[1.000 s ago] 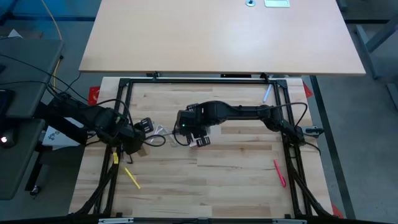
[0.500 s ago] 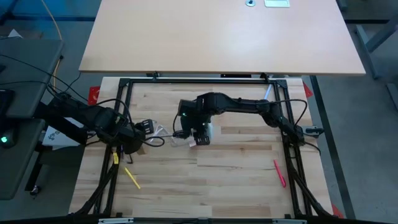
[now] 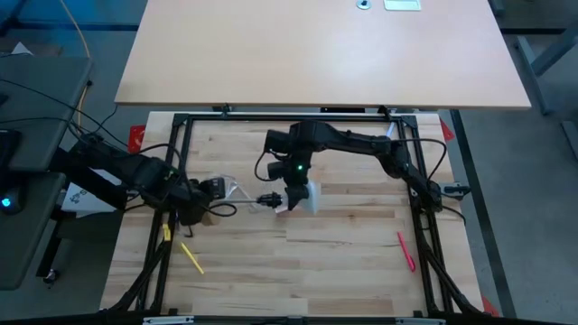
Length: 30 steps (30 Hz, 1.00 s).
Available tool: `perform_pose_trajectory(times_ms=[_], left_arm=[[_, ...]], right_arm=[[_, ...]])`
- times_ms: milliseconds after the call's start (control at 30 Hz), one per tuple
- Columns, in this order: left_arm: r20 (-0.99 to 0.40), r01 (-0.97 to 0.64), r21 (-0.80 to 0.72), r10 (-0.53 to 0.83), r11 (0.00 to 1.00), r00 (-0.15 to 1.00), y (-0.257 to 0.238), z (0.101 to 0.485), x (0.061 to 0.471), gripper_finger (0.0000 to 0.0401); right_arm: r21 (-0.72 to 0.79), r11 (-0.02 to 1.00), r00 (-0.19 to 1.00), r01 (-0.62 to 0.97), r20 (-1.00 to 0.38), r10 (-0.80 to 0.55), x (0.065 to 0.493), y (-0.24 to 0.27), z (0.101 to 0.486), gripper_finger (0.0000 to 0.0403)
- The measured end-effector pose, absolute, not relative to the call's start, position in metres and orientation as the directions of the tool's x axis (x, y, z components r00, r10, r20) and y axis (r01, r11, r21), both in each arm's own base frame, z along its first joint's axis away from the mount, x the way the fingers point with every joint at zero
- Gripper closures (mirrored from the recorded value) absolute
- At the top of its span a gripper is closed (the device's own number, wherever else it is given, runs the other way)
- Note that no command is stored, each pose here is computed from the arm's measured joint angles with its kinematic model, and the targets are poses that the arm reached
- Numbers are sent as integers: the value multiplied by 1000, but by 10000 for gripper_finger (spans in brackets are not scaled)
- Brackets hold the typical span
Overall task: Screw lightbulb
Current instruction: Insert the light bulb into the lamp holder
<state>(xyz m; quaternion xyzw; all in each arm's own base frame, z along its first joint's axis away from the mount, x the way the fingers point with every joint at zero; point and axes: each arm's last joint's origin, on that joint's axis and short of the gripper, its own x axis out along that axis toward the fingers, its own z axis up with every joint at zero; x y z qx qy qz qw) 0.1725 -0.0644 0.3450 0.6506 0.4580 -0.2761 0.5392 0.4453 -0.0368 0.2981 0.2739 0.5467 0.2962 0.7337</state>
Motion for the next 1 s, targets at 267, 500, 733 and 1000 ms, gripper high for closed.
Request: perform_pose_trajectory(times_ms=[267, 500, 733, 1000], left_arm=[[-820, 862, 502, 278, -70, 500, -74, 348, 175, 294], [-810, 854, 510, 276, -101, 516, -78, 348, 175, 294], [-793, 840, 535, 287, -94, 537, -79, 349, 177, 294], [-788, 826, 562, 282, -31, 547, -79, 349, 178, 294]], right_arm=[[905, 422, 177, -52, -407, 896, 441, -35, 295, 254], [934, 357, 147, -21, -350, 925, 444, -26, 282, 255], [919, 393, 175, -39, -381, 908, 450, -25, 283, 190], [931, 363, 236, -31, -346, 908, 459, -36, 286, 65]])
